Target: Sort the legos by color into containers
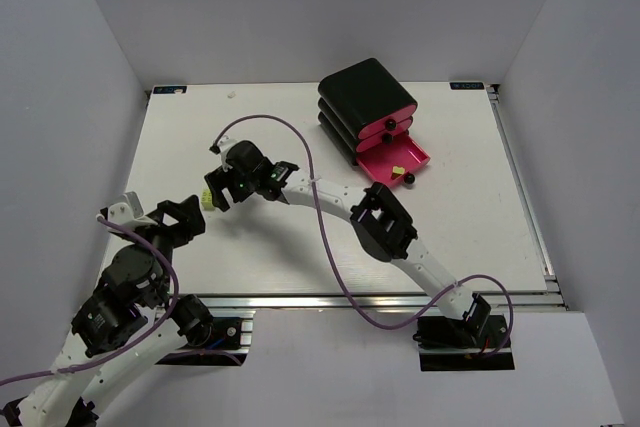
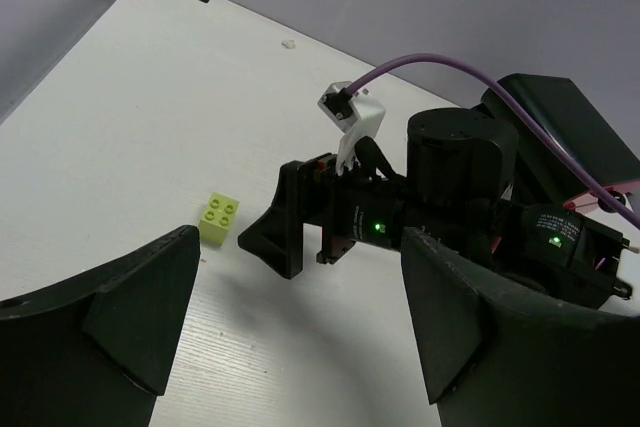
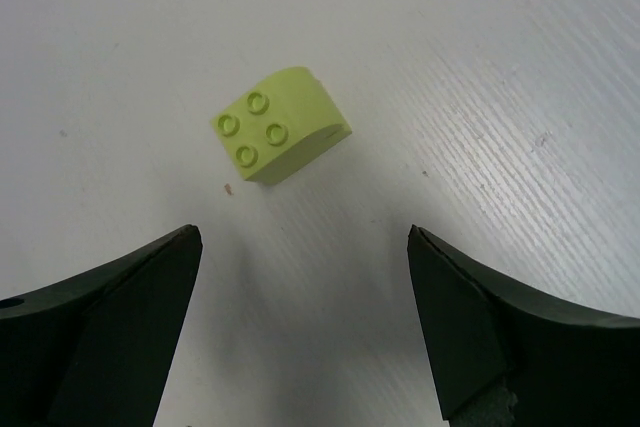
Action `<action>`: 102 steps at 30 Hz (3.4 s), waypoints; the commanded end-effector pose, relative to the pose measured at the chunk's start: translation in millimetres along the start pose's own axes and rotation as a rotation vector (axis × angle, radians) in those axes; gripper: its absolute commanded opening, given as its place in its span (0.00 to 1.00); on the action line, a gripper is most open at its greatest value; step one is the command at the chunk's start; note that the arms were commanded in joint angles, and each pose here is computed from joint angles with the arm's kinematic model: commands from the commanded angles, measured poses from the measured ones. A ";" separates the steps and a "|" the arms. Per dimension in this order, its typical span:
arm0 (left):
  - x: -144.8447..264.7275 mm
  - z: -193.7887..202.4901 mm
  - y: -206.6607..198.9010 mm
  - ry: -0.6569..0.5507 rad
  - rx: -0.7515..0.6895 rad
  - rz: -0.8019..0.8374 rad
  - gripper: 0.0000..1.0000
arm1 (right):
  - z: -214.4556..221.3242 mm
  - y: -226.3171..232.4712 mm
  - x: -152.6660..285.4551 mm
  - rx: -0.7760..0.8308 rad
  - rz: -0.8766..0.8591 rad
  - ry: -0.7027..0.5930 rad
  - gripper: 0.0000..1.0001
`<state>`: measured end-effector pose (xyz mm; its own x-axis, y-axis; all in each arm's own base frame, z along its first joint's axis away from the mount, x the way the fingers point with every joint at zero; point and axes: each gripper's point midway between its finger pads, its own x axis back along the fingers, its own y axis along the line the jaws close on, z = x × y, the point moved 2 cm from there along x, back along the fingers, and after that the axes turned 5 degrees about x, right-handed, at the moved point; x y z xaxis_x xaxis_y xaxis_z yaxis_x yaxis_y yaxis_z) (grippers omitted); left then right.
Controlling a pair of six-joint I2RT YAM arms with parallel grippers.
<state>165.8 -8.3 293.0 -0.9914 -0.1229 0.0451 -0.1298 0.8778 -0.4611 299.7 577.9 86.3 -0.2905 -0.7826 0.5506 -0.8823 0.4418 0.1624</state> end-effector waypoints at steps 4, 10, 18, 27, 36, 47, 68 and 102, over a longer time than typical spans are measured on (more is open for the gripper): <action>-0.3 1.0 -0.6 0.004 -0.008 0.004 0.92 | -44.6 9.3 7.4 -0.286 0.017 -0.110 0.89; 0.2 0.0 0.6 0.000 -0.003 -0.001 0.91 | -44.3 19.9 -6.9 -0.381 0.049 -0.132 0.89; 0.1 0.4 0.0 0.001 -0.007 0.004 0.92 | -43.1 -0.5 -21.0 -0.364 0.230 -0.194 0.89; -1.4 2.3 -2.0 0.007 -0.017 0.008 0.92 | -43.7 7.7 -34.5 -0.342 0.227 -0.236 0.89; -1.8 3.7 -1.9 0.012 -0.021 0.005 0.92 | -40.4 17.3 -44.9 -0.334 0.245 -0.264 0.89; -2.5 4.5 -2.6 0.017 -0.025 0.002 0.92 | -33.3 9.8 -52.3 -0.300 0.325 -0.292 0.87; -1.7 3.6 -2.6 0.013 -0.019 0.007 0.92 | 1.9 -16.3 -47.7 -0.261 0.387 -0.177 0.58; -1.5 28.4 -55.3 0.121 -0.028 0.286 0.91 | 44.6 -20.3 169.2 0.133 -0.324 -0.100 0.12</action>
<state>171.2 -38.6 292.0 -0.9989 0.0378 0.0268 0.0218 0.8932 -0.4491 270.2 421.4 79.3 -0.2026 -0.8150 0.5429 -0.9269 0.3384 0.1622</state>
